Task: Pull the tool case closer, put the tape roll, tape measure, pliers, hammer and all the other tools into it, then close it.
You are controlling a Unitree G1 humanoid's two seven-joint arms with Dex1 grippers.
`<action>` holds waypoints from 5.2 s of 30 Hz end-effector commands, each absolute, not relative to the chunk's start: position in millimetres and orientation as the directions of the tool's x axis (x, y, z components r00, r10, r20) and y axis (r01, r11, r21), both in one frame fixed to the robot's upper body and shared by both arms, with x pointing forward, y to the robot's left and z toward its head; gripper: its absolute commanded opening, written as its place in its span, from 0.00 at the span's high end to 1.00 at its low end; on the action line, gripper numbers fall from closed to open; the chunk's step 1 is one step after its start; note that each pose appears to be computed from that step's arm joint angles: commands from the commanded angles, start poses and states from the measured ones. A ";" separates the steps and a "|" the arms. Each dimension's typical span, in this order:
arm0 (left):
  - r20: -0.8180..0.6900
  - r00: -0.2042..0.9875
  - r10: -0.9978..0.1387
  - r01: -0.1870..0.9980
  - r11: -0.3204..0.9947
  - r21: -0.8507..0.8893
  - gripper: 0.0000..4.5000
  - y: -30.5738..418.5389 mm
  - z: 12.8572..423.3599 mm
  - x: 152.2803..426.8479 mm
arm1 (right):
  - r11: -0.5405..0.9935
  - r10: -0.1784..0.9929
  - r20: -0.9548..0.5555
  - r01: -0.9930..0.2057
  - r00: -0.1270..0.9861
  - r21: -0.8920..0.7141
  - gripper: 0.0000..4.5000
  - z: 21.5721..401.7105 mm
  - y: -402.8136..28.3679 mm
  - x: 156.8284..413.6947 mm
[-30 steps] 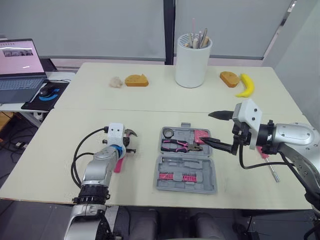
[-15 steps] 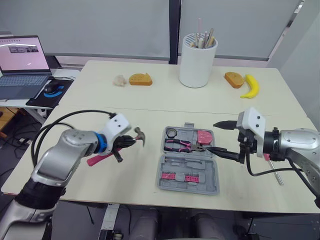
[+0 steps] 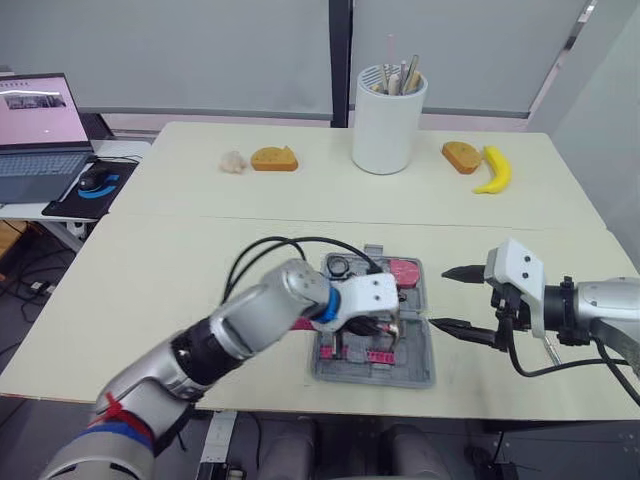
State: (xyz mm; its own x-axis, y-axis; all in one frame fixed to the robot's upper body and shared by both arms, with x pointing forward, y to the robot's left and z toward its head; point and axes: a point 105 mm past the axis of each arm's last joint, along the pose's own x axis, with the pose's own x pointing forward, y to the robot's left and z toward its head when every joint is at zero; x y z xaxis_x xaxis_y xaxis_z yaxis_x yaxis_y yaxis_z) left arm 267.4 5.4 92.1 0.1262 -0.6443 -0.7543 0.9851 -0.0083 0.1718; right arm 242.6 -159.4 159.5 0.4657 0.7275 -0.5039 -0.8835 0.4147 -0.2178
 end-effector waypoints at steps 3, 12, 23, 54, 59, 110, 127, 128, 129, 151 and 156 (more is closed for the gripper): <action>-0.769 0.175 -0.615 0.970 -0.026 0.242 0.98 -12.2 82.2 270.1 | 0.442 0.665 -0.559 -0.864 0.495 -0.240 0.00 156.7 -173.9 228.6; -0.742 0.164 -0.650 0.970 -0.029 0.240 0.98 -40.6 76.9 274.0 | 0.494 0.626 -0.573 -0.838 0.529 -0.233 0.00 152.7 -177.9 214.0; -0.755 0.176 -0.632 0.968 -0.028 0.250 0.98 -49.1 67.4 282.1 | 0.523 0.631 -0.556 -0.826 0.541 -0.211 0.00 156.3 -171.8 204.4; -0.509 0.104 -0.854 0.971 -0.024 0.237 0.70 18.2 100.8 281.6 | 0.554 0.610 -0.551 -0.803 0.570 -0.218 0.00 148.8 -185.5 216.6; -0.511 0.123 -0.851 0.961 -0.026 0.275 0.99 15.3 73.8 283.0 | 0.554 0.601 -0.559 -0.801 0.572 -0.224 0.00 147.5 -190.0 216.9; -0.407 0.769 -0.492 0.610 0.755 0.240 0.00 327.4 139.5 295.7 | 0.855 0.250 -0.539 -0.445 0.804 -0.266 0.00 182.3 -377.2 205.8; -0.252 0.694 -0.674 0.717 0.616 0.326 0.00 238.9 192.2 326.1 | 0.864 0.283 -0.504 -0.445 0.816 -0.234 0.00 159.4 -350.8 227.4; -0.228 0.663 -0.714 0.742 0.584 0.330 0.00 221.5 198.6 328.1 | 0.864 0.289 -0.502 -0.448 0.815 -0.231 0.00 157.9 -348.4 229.1; -0.182 0.626 -0.758 0.768 0.559 0.314 0.00 201.5 206.3 329.7 | 0.864 0.290 -0.500 -0.448 0.816 -0.230 0.00 155.4 -346.5 231.5; -0.082 0.096 -0.992 0.921 0.057 0.385 0.00 29.5 203.5 266.5 | 0.934 0.205 -0.527 -0.325 0.825 -0.146 0.00 71.8 -326.0 294.2; -0.083 0.101 -0.991 0.921 0.062 0.384 0.00 29.4 203.5 266.8 | 0.953 0.150 -0.546 -0.267 0.824 -0.140 0.00 61.0 -334.5 305.3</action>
